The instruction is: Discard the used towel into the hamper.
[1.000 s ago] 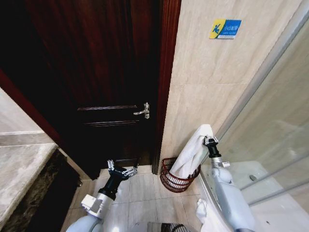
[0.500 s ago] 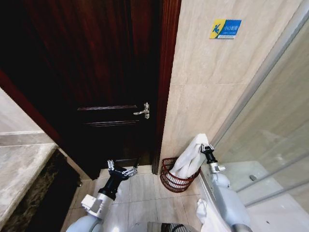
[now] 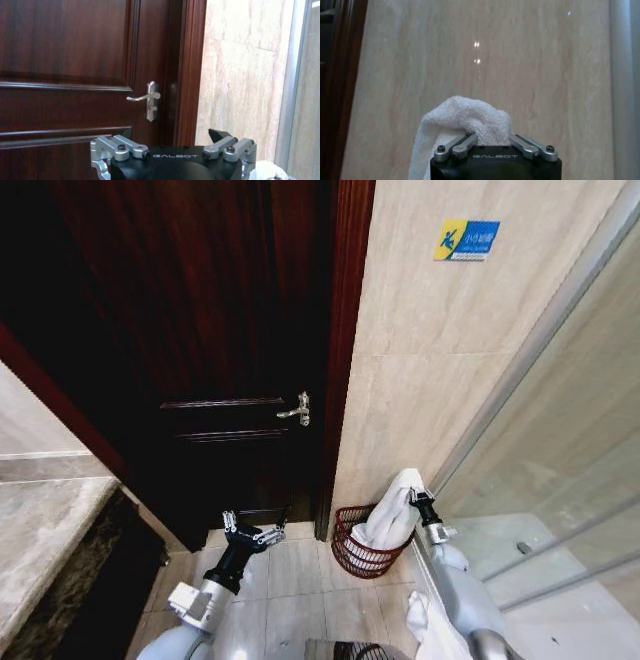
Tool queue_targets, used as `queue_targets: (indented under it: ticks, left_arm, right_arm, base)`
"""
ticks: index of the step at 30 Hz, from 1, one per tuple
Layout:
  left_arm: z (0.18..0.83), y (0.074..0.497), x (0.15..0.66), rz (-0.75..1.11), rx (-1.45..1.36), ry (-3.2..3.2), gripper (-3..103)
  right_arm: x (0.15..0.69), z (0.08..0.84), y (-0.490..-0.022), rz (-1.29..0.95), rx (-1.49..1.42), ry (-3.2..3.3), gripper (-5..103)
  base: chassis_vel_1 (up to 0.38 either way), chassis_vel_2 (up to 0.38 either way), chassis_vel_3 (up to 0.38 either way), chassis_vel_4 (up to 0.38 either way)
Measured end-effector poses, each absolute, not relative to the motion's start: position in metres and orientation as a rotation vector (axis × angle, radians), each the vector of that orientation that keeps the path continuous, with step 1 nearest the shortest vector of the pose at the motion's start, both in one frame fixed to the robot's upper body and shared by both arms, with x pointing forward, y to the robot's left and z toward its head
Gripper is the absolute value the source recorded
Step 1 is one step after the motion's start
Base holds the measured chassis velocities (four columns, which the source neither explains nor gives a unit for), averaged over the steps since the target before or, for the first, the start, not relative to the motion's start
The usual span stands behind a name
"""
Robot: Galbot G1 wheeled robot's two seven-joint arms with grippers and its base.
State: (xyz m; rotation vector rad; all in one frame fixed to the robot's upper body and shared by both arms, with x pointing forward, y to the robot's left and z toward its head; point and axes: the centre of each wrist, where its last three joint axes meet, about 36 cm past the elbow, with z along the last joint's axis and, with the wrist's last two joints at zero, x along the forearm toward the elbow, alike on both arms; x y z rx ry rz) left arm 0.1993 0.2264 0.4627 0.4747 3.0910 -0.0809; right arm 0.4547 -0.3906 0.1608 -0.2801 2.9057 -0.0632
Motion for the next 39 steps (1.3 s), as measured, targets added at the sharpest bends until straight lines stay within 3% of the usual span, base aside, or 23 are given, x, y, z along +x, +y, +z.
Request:
queue_targets:
  ticks: [24,39]
  left_arm:
    - [0.463,0.226,0.199,-0.081,0.475,3.091,100]
    - [0.463,0.226,0.199,-0.081,0.475,3.091,100]
  right_arm:
    - [0.429,0.099,-0.353,0.061,-0.39,3.115,8]
    - [0.376,0.075,-0.354,0.122,-0.432,3.367,8]
  base:
    - [0.0,0.0,0.0,0.0]
    - [0.0,0.0,0.0,0.0]
